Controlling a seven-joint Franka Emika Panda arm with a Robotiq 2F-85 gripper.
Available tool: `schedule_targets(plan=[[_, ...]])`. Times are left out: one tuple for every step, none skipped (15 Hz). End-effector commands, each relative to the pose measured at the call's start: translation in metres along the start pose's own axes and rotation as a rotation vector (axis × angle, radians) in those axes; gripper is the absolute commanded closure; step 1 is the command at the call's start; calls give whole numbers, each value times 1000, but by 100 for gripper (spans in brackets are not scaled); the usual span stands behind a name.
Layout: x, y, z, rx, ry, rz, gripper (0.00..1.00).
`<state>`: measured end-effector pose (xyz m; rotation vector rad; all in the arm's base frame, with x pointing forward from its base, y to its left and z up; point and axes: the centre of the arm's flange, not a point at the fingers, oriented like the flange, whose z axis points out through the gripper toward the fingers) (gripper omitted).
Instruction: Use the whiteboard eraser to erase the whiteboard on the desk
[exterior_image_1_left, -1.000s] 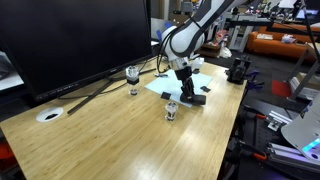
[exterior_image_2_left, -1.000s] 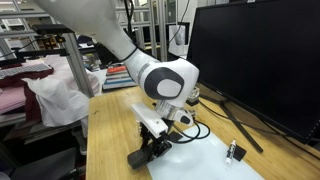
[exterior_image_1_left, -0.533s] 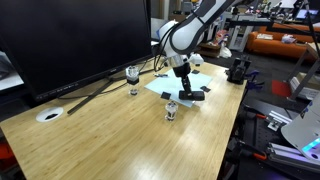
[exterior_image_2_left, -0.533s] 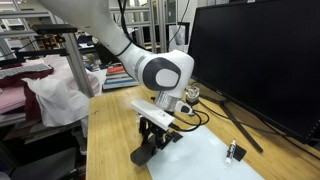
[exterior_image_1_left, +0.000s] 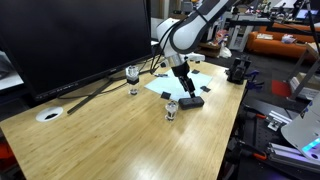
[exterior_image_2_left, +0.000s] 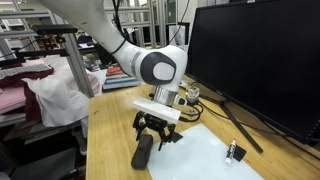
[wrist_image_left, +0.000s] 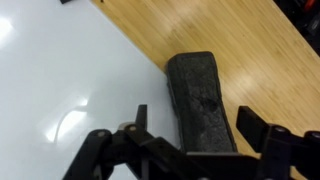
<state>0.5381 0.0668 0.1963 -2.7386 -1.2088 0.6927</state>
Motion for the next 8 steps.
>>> schedule_targets(plan=[[0,0,-1,-1,2,-6,3],[0,0,0,1,0,-4,0],[1,0,2,3,-2,-4,0],[1,0,3,4,-4,-4,0],[1,0,3,4,-4,-4,0],[1,0,3,4,-3,-4,0],[1,0,3,4,-3,-4,0],[1,0,3,4,-3,-4,0]])
